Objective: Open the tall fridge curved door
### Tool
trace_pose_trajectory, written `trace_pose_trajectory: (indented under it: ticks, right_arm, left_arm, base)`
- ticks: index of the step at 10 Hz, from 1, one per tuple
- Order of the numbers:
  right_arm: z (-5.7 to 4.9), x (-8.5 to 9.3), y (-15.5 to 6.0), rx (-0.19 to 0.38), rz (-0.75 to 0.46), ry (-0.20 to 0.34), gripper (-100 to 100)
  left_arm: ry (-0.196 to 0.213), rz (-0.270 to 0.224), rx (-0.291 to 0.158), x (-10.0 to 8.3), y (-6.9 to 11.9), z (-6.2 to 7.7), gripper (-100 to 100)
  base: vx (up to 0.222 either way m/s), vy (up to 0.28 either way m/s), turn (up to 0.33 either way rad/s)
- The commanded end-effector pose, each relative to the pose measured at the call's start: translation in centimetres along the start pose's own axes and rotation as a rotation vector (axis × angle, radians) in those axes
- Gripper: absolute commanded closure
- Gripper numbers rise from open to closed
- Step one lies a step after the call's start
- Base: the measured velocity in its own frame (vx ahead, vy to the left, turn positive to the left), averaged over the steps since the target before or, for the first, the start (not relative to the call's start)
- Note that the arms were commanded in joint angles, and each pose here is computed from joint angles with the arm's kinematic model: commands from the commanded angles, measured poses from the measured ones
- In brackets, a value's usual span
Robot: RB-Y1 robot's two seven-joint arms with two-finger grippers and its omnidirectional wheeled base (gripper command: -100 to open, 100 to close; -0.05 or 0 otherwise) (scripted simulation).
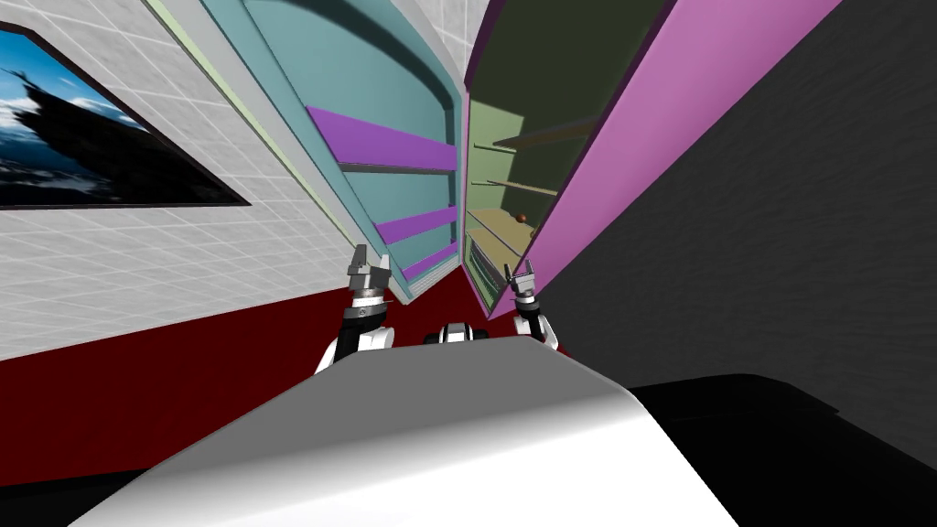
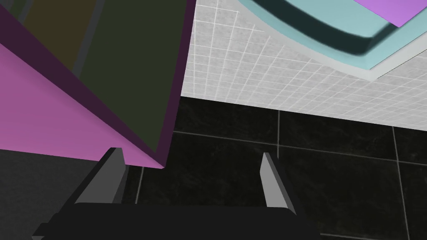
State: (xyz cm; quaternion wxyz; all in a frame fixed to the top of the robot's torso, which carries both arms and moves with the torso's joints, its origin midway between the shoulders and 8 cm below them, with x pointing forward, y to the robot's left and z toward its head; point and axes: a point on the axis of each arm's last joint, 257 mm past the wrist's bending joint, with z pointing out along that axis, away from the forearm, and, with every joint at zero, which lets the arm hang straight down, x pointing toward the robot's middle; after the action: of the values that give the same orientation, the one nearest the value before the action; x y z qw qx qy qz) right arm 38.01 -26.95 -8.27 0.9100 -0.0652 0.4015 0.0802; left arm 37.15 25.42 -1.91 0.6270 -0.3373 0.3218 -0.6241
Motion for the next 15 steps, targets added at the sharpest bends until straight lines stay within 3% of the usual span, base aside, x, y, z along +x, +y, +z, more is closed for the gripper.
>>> trace_pose_trajectory:
  ticks: [1,3,4,6,7,9,10,14,15]
  right_arm:
    - [-0.5,1.2,-0.1,-0.007,-0.081,0.017,-100]
    - [-0.5,1.2,-0.1,-0.007,-0.117,0.017,-100]
    - [-0.9,2.3,-0.3,-0.013,-0.163,0.033,-100]
    - [-0.9,2.3,-0.3,-0.014,-0.198,0.033,-100]
    - [-1.3,3.5,-0.3,-0.02,-0.242,0.05,-100]
    - [-1.3,3.5,-0.3,-0.021,-0.277,0.05,-100]
    - [-1.7,4.6,-0.4,-0.027,-0.32,0.068,-100]
    - [-2.2,5.8,-0.4,-0.036,-0.425,0.085,-100]
    - [-2.7,6.9,-0.5,-0.043,-0.459,0.103,-100]
  left_arm:
    - [0.0,0.0,0.0,0.0,0.0,0.0,0]
    - [0.0,0.0,0.0,0.0,0.0,0.0,0]
    - [0.0,0.0,0.0,0.0,0.0,0.0,0]
    - [0.0,0.0,0.0,0.0,0.0,0.0,0]
    - [0.0,0.0,0.0,0.0,0.0,0.0,0]
    - [0.0,0.0,0.0,0.0,0.0,0.0,0]
    - [0.0,0.0,0.0,0.0,0.0,0.0,0]
    - [0.0,0.0,0.0,0.0,0.0,0.0,0]
    - [0.0,0.0,0.0,0.0,0.0,0.0,0]
  base:
    - [0.019,0.078,-0.075]
    - [0.017,0.07,-0.04]
    - [0.016,0.093,-0.095]
    - [0.022,0.077,-0.023]
    - [0.027,0.084,-0.074]
    - [0.026,0.064,-0.039]
    - [0.022,0.101,-0.096]
    - [0.027,0.085,-0.047]
    - [0.021,0.077,-0.086]
